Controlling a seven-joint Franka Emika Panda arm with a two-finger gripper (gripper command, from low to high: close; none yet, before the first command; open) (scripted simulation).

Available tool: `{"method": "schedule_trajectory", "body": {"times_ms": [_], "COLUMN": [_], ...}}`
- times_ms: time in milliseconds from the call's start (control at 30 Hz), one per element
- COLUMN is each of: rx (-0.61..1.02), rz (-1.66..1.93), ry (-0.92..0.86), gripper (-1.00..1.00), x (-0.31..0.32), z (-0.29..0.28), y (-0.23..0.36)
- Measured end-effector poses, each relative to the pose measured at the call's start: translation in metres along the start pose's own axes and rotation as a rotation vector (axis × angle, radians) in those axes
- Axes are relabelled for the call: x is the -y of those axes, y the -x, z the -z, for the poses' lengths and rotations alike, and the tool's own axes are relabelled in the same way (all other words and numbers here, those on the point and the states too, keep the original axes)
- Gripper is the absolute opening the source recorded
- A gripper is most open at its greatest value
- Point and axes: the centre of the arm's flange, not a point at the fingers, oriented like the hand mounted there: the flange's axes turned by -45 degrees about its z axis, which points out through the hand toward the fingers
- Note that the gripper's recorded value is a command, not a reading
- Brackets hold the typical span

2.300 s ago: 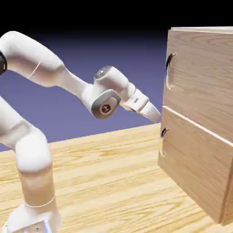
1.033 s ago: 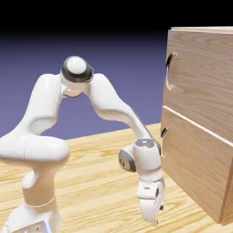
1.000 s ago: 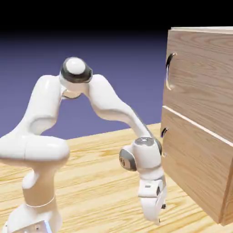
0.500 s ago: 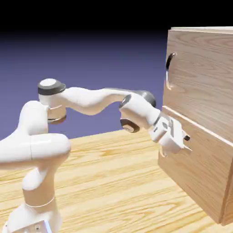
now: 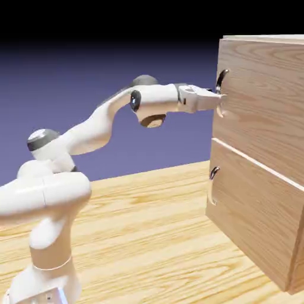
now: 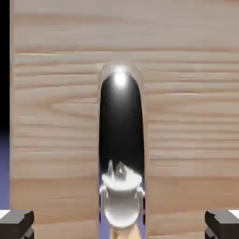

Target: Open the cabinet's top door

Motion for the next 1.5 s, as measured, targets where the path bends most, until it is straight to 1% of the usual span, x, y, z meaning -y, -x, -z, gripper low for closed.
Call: {"method": "schedule_trajectory", "body": {"times_ms": [400, 667, 1033, 1500], "rx": [0.0, 0.0, 0.0, 0.0], "rz": [0.0, 0.0, 0.0, 0.0], "ry": [-0.3, -0.48, -0.684, -0.95], "gripper": [-1.0, -1.0, -1.0, -1.0], "x": [-0.06, -0.11, -0.177, -0.276], "z": [0.104, 0.157, 0.205, 0.246], "y": [0.0, 0.0, 0.0, 0.0]}}
